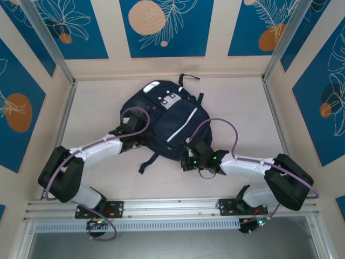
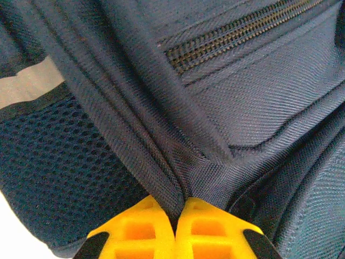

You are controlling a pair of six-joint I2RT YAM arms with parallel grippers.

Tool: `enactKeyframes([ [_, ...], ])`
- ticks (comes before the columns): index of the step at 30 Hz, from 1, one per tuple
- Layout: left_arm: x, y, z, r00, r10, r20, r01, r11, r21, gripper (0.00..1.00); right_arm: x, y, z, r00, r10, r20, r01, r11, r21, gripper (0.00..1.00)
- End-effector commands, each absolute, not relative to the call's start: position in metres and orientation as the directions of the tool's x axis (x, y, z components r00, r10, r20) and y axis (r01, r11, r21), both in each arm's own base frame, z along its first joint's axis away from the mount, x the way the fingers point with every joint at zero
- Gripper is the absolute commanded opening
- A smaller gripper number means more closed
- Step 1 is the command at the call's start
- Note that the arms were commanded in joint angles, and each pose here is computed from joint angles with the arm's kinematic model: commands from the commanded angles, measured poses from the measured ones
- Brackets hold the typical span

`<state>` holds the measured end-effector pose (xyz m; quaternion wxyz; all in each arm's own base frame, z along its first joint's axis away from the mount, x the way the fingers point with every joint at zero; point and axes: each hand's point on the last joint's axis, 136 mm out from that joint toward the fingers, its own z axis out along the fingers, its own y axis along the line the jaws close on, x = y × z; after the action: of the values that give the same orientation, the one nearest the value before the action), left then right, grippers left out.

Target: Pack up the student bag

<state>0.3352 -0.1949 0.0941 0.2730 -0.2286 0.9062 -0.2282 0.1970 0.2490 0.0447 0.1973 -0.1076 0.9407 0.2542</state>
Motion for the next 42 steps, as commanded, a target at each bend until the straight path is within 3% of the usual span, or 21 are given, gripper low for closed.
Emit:
enactKeyframes([
  [1,0.348,-0.132,0.109,-0.660,-0.531,-0.531,-0.367,0.845,-0.390,0.00,0.186,0.227,0.033,-0.916,-0.133,-0.378,-0.287,0.876,0.387,0.00],
  [6,0.361,-0.115,0.138,-0.628,-0.508,-0.590,-0.350,0.861,-0.369,0.00,0.190,0.243,0.040,-0.904,-0.161,-0.396,-0.338,0.836,0.432,0.00],
  [7,0.360,-0.116,0.138,-0.641,-0.506,-0.577,-0.351,0.862,-0.366,0.05,0.191,0.251,0.042,-0.903,-0.170,-0.395,-0.352,0.819,0.454,0.00],
  [10,0.350,-0.127,0.130,-0.680,-0.536,-0.500,-0.361,0.838,-0.408,0.37,0.192,0.272,0.044,-0.899,-0.205,-0.388,-0.386,0.789,0.477,0.00],
  [12,0.338,-0.130,0.122,-0.701,-0.562,-0.440,-0.384,0.817,-0.431,0.52,0.195,0.282,0.042,-0.898,-0.217,-0.383,-0.393,0.787,0.476,0.00],
  [17,0.306,-0.148,0.106,-0.729,-0.615,-0.300,-0.426,0.751,-0.504,0.67,0.203,0.293,0.028,-0.924,-0.187,-0.332,-0.335,0.816,0.471,0.00],
  [23,0.277,-0.195,0.102,-0.748,-0.623,-0.227,-0.396,0.695,-0.600,0.67,0.207,0.294,0.023,-0.930,-0.167,-0.327,-0.313,0.826,0.468,0.00],
  [30,0.266,-0.232,0.088,-0.783,-0.591,-0.191,-0.385,0.703,-0.598,0.59,0.208,0.287,0.024,-0.932,-0.144,-0.332,-0.296,0.832,0.469,0.00],
  [36,0.247,-0.242,0.069,-0.813,-0.563,-0.150,-0.402,0.729,-0.554,0.49,0.210,0.282,0.024,-0.938,-0.114,-0.329,-0.271,0.831,0.485,0.00],
  [42,0.239,-0.234,0.069,-0.803,-0.570,-0.173,-0.410,0.740,-0.534,0.51,0.212,0.283,0.023,-0.939,-0.108,-0.326,-0.267,0.827,0.494,0.00],
])
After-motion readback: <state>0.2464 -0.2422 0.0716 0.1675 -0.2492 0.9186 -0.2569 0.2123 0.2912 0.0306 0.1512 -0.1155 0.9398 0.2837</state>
